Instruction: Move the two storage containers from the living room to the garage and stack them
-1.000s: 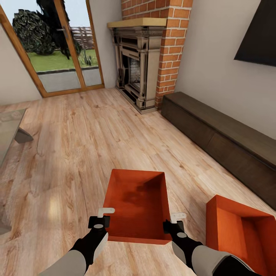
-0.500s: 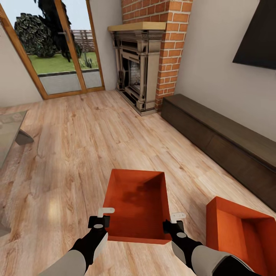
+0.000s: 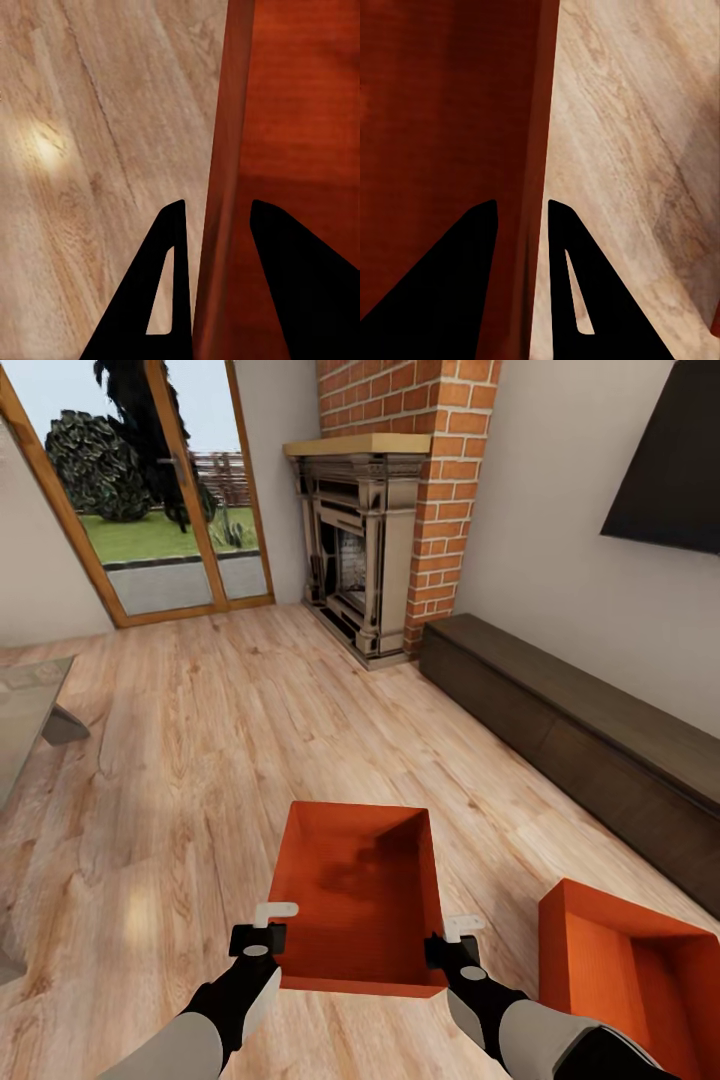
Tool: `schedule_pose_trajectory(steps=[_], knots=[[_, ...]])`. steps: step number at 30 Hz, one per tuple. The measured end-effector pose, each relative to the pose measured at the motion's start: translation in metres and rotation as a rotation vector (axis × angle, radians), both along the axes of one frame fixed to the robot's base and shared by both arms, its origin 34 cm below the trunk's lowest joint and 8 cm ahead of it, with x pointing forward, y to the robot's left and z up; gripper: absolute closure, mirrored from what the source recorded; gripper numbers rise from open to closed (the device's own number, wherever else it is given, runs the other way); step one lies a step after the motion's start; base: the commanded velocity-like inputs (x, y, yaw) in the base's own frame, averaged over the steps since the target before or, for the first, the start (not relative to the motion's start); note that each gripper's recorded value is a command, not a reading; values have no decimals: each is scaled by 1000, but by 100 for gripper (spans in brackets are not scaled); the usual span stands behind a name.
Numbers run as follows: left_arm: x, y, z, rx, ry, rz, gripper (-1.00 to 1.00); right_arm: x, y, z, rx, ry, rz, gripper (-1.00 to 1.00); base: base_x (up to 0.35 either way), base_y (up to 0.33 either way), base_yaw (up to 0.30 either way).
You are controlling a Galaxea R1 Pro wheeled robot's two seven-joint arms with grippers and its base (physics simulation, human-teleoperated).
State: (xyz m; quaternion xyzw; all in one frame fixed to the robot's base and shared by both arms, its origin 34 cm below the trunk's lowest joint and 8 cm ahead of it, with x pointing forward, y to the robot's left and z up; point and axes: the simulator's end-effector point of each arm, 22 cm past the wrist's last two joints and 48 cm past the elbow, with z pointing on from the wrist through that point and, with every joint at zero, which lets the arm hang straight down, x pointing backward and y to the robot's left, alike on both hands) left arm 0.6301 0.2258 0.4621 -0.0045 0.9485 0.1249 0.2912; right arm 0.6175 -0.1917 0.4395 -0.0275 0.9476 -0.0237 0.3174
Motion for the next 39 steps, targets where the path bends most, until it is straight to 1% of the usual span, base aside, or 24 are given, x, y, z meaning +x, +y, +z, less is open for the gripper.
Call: schedule_pose_trajectory(steps=[39], knots=[[18, 1, 32, 2, -64, -2, 100, 19, 1, 31, 3, -65, -3, 100, 0, 0, 0]])
